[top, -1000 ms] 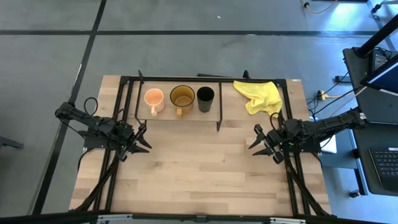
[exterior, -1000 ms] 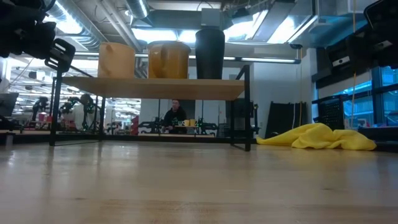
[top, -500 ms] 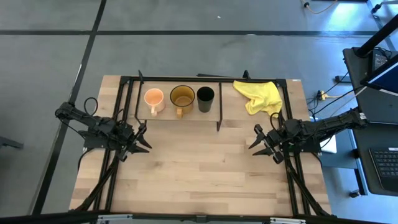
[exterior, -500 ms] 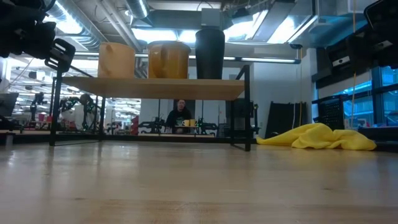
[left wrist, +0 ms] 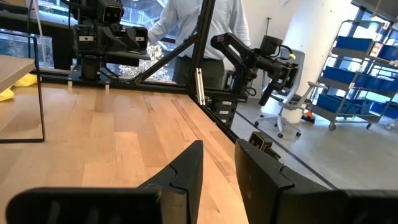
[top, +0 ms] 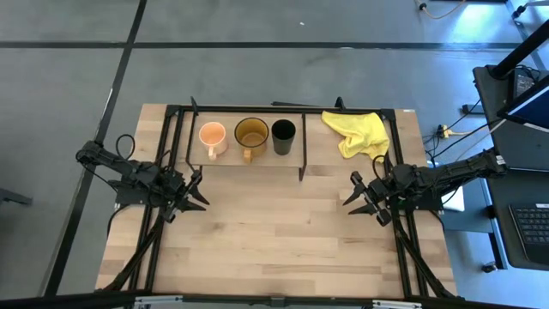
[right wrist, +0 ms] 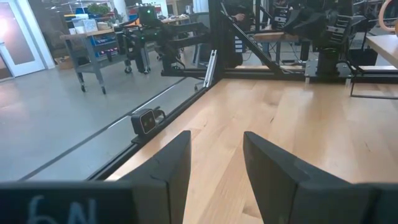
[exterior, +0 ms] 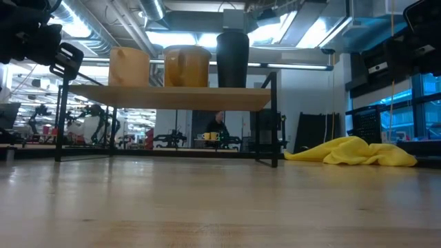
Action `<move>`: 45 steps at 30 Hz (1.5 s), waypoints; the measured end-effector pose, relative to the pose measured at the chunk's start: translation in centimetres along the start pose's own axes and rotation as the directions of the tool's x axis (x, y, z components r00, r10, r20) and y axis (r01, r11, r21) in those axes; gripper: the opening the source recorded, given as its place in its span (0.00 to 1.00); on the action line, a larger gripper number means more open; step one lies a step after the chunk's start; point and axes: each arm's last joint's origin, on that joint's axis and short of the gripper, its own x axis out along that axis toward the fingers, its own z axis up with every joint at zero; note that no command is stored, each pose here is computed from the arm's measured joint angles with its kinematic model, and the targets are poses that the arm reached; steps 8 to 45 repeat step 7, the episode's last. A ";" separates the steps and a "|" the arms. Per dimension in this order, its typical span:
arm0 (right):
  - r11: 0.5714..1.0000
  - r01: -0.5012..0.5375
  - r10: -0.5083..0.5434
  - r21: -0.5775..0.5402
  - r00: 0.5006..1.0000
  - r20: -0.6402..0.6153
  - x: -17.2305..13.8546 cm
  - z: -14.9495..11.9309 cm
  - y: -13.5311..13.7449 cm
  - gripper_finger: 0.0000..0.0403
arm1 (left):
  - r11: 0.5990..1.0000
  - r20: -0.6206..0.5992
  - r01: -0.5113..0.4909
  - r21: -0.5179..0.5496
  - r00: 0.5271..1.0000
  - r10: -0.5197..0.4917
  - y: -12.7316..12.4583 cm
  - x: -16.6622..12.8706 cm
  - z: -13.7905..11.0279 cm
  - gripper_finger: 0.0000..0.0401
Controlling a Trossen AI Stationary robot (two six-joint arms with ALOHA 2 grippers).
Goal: Stack small to large cups/mugs on shelf
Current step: Return to Home Position
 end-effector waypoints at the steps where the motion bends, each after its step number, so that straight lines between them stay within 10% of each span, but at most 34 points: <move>1: 1.000 0.000 0.000 -0.003 1.000 0.000 0.0 0.0 0.0 0.37 | 1.000 0.000 0.000 0.000 1.000 0.000 0.0 0.0 0.0 0.22; 45: 1.000 0.000 0.000 -0.003 1.000 0.000 0.0 0.0 0.0 0.37 | 1.000 0.000 0.000 0.000 1.000 0.000 0.0 0.0 0.0 0.22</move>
